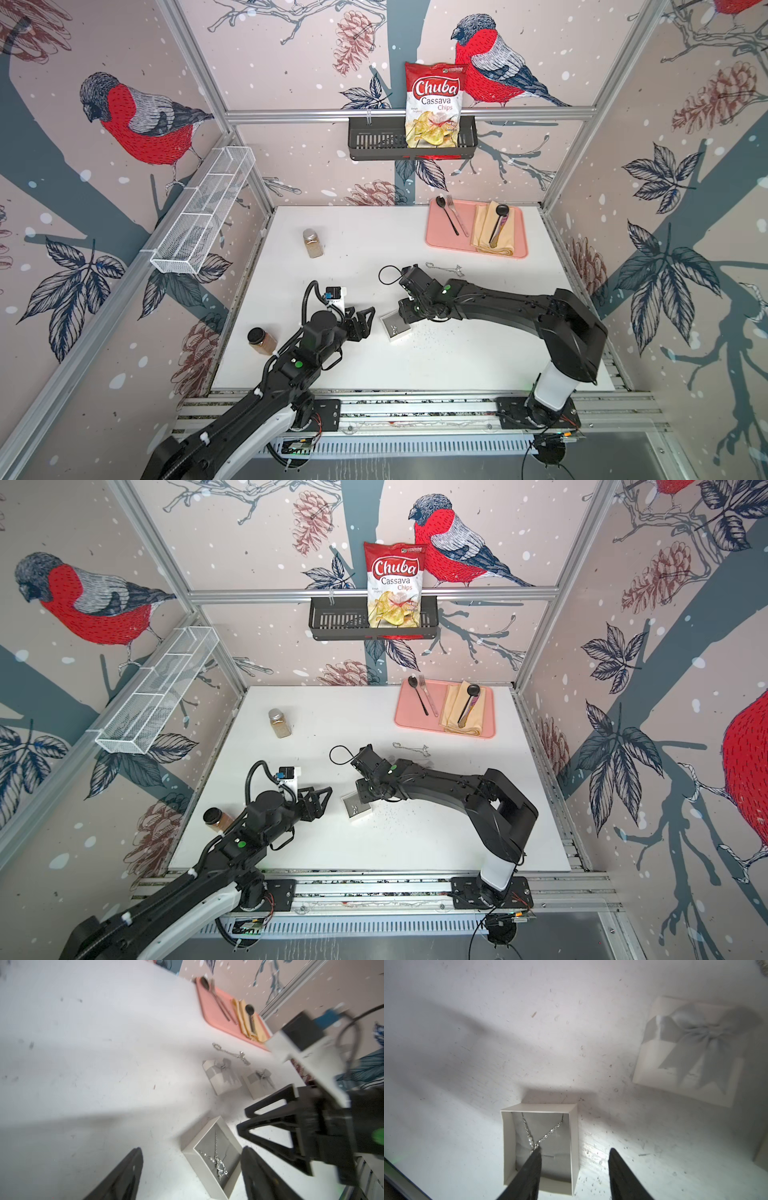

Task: Take the necklace out of the lift-off lid jewelry box
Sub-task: Place the jewelry box at the center of the board, then take out the inner lining from the jewelry box.

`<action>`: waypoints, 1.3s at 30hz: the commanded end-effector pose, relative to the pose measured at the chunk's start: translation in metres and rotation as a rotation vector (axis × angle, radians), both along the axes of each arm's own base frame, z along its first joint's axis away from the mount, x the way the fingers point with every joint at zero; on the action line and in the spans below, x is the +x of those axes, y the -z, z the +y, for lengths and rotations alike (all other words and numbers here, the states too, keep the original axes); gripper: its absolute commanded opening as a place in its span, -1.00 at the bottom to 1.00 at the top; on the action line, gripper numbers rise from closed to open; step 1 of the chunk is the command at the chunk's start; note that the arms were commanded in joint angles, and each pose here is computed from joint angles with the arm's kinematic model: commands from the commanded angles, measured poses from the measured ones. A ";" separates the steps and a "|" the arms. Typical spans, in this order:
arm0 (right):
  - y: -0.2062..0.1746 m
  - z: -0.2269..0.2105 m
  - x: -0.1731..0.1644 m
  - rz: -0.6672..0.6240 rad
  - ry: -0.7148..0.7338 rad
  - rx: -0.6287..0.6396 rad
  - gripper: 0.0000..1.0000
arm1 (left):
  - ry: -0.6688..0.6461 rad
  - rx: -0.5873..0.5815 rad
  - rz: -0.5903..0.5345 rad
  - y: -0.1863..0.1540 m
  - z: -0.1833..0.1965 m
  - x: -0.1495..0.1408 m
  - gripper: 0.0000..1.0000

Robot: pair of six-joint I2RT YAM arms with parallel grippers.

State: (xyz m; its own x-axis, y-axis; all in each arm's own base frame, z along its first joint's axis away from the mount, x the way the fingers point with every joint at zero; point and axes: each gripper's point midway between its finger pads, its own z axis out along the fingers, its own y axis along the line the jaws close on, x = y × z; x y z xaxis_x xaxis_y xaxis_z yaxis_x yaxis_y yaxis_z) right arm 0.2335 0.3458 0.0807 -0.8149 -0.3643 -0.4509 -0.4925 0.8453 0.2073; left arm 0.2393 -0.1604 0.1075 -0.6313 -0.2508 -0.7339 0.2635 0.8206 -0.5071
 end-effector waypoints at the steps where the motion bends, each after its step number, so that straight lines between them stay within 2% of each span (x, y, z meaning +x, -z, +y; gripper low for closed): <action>1: -0.014 -0.002 -0.007 0.009 0.012 0.002 0.07 | 0.003 -0.052 0.162 0.016 -0.011 -0.001 0.33; 3: -0.021 0.009 -0.017 0.016 -0.032 0.019 0.07 | -0.001 -0.084 0.212 0.022 -0.017 0.000 0.17; 7: -0.014 0.032 -0.035 0.067 -0.122 0.009 0.08 | -0.034 -0.127 0.237 0.024 -0.018 0.004 -0.06; 11: 0.007 0.036 -0.039 0.103 -0.138 -0.051 0.11 | -0.051 -0.133 0.239 0.026 -0.015 0.003 -0.13; 16: 0.017 0.033 -0.035 0.101 -0.129 -0.111 0.12 | -0.055 -0.154 0.249 0.032 -0.012 -0.004 -0.17; 32: 0.054 0.033 -0.032 0.124 -0.143 -0.191 0.28 | 0.025 -0.186 0.337 0.049 -0.031 -0.010 -0.22; 36: 0.065 0.031 -0.032 0.129 -0.149 -0.221 0.28 | 0.052 -0.184 0.372 0.055 -0.038 -0.011 -0.25; 39: 0.070 0.027 -0.030 0.118 -0.141 -0.249 0.21 | 0.059 -0.184 0.379 0.056 -0.040 -0.010 -0.27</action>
State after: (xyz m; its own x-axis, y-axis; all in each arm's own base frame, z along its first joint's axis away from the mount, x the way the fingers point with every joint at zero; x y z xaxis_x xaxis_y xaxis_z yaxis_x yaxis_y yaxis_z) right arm 0.2052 0.3853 0.0226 -0.7941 -0.5425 -0.2742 -0.5880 0.7999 0.1202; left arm 0.2246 -0.1918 0.0407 -0.8706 -0.3074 -0.3841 0.0445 0.7284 -0.6837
